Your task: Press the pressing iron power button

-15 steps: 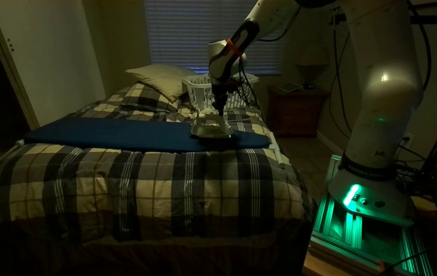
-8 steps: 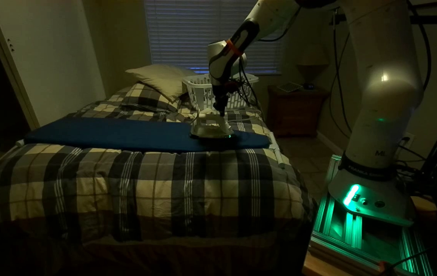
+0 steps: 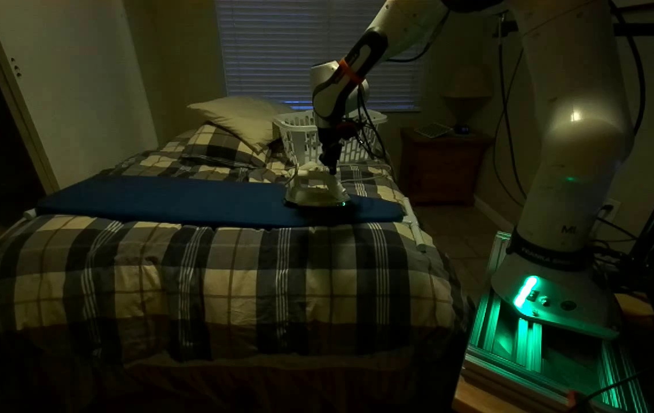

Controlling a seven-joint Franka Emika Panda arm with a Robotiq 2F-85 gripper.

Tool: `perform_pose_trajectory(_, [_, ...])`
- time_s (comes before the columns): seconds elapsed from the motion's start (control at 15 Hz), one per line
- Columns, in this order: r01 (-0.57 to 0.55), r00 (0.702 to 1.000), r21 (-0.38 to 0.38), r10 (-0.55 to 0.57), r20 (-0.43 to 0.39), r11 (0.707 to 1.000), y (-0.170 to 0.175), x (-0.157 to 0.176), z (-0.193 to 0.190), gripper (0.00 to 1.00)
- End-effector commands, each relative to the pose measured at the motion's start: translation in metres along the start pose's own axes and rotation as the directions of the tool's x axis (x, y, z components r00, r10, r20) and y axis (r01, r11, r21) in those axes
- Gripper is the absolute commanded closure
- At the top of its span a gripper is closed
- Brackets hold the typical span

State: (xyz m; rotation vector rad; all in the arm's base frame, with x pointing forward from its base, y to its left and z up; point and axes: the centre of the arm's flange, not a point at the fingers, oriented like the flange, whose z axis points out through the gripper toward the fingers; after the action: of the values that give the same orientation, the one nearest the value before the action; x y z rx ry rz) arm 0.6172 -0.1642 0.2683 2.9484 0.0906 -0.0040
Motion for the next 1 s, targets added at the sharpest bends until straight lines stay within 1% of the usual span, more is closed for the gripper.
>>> perform_pose_trajectory(0.0, [-0.003, 1.000, 0.024, 0.003, 0.008, 1.000, -0.001, 0.006, 0.008, 1.00])
perform_pose_trajectory(0.93, [-0.005, 0.999, 0.017, 0.004, 0.037, 1.000, -0.005, 0.011, 0.032, 1.00])
